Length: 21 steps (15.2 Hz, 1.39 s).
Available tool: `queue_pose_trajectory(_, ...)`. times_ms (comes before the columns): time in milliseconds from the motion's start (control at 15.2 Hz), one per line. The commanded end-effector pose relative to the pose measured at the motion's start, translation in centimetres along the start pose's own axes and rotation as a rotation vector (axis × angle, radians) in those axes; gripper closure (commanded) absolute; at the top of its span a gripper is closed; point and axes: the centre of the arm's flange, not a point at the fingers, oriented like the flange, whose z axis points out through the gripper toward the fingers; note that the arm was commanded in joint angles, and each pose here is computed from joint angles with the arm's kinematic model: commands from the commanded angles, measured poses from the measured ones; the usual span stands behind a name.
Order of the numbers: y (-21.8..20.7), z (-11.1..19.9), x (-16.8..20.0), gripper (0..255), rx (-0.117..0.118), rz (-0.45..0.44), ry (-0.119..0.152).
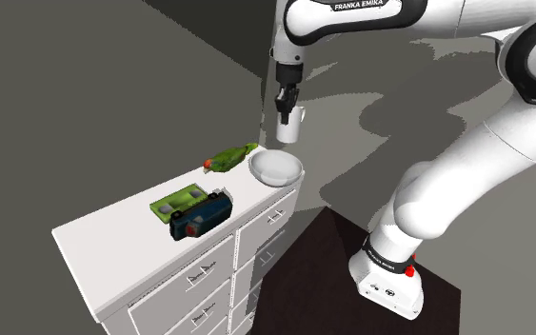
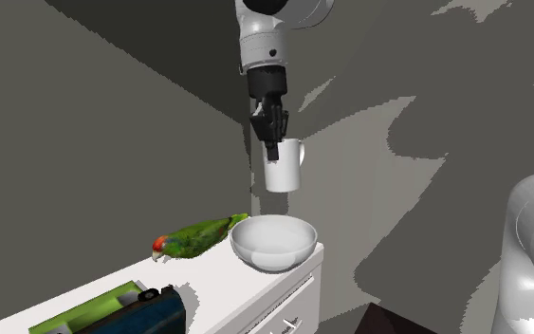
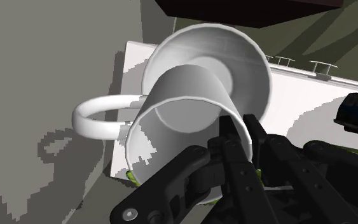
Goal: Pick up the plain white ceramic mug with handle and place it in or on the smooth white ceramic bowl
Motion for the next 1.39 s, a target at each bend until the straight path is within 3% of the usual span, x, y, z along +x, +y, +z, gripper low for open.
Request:
queue_pose_trajectory(0, -0.2, 1.1, -0.1, 255, 0.000, 0.000, 0.000)
queue_pose_trajectory(1056, -0.3, 9.6, 0.9, 255, 0.000, 0.000, 0.000)
queue_pose_trajectory(1320, -0.3, 9.6, 0.9, 255, 0.000, 0.000, 0.000)
